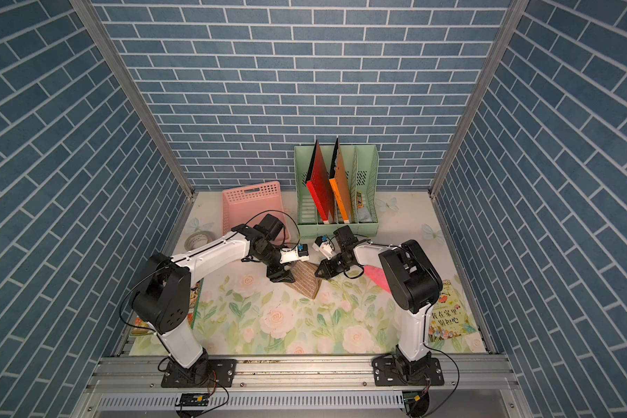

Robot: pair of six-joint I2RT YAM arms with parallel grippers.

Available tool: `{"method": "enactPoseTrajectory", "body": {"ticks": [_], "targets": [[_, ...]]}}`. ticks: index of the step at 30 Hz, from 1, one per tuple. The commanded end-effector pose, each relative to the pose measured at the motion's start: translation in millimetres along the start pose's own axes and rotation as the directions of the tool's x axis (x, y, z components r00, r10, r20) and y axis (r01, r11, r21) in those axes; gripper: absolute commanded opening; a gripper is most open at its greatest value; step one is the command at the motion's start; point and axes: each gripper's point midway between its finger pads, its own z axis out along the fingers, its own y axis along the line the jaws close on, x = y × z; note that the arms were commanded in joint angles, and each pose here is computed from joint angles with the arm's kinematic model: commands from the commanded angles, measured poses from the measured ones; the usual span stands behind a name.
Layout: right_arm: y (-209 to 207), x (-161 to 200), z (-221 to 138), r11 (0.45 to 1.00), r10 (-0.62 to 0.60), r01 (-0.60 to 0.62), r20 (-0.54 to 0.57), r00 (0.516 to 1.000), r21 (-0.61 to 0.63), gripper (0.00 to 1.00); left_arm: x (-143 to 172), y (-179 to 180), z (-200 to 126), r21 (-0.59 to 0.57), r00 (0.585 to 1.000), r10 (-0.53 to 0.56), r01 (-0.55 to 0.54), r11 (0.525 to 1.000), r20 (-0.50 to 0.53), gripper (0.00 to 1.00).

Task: Fold the square dishcloth
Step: Fold the cleaning item at the center of the board.

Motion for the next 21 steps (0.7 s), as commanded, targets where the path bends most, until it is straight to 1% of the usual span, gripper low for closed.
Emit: {"method": "enactPoseTrajectory", "body": {"ticks": [1, 4, 6, 9, 13, 15, 17, 19, 21], "targets": [[-0.8, -5.5, -1.9, 1.000, 0.026, -0.026, -0.003, 1.000, -0.004, 0.00, -13.3, 3.8, 4.1, 0.015, 1.000, 0.002, -0.002, 1.000, 0.020, 0.68], [2.1, -8.5, -3.9, 1.000, 0.023, -0.023, 0.002, 1.000, -0.013, 0.00, -12.3, 11.7, 11.4, -0.003, 1.000, -0.010, 0.010, 1.000, 0.018, 0.66], [3.6, -10.1, -3.9, 0.999, 0.026, -0.026, 0.004, 1.000, -0.025, 0.00, -4.6, 19.0, 18.6, -0.041, 1.000, -0.014, 0.014, 0.999, -0.009, 0.63], [1.9, -10.8, -2.2, 0.999, 0.031, -0.031, 0.001, 1.000, -0.021, 0.00, 13.5, 24.7, 27.7, -0.081, 0.997, -0.022, 0.017, 0.997, -0.070, 0.60], [-13.6, -8.7, 3.6, 0.997, 0.069, -0.069, -0.012, 0.998, 0.033, 0.00, 38.3, 23.2, 39.7, -0.105, 0.989, -0.024, 0.009, 0.994, -0.144, 0.59], [-21.6, -12.6, 0.6, 0.993, 0.085, -0.084, -0.003, 0.996, 0.083, 0.08, 50.9, 23.0, 46.7, -0.128, 0.982, -0.020, -0.004, 0.992, -0.187, 0.58], [-21.5, -24.6, -10.5, 0.991, 0.073, -0.077, 0.040, 0.997, 0.114, 0.12, 58.1, 23.4, 52.6, -0.147, 0.977, -0.016, -0.016, 0.989, -0.214, 0.56], [-20.6, -42.3, -31.2, 0.982, 0.055, -0.074, 0.116, 0.992, 0.174, 0.28, 61.9, 21.2, 57.4, -0.151, 0.973, -0.017, -0.018, 0.988, -0.229, 0.56], [-17.1, -56.6, -53.5, 0.974, 0.041, -0.082, 0.192, 0.980, 0.213, 0.30, 62.5, 20.4, 59.6, -0.161, 0.972, -0.024, -0.014, 0.987, -0.233, 0.56]]}}
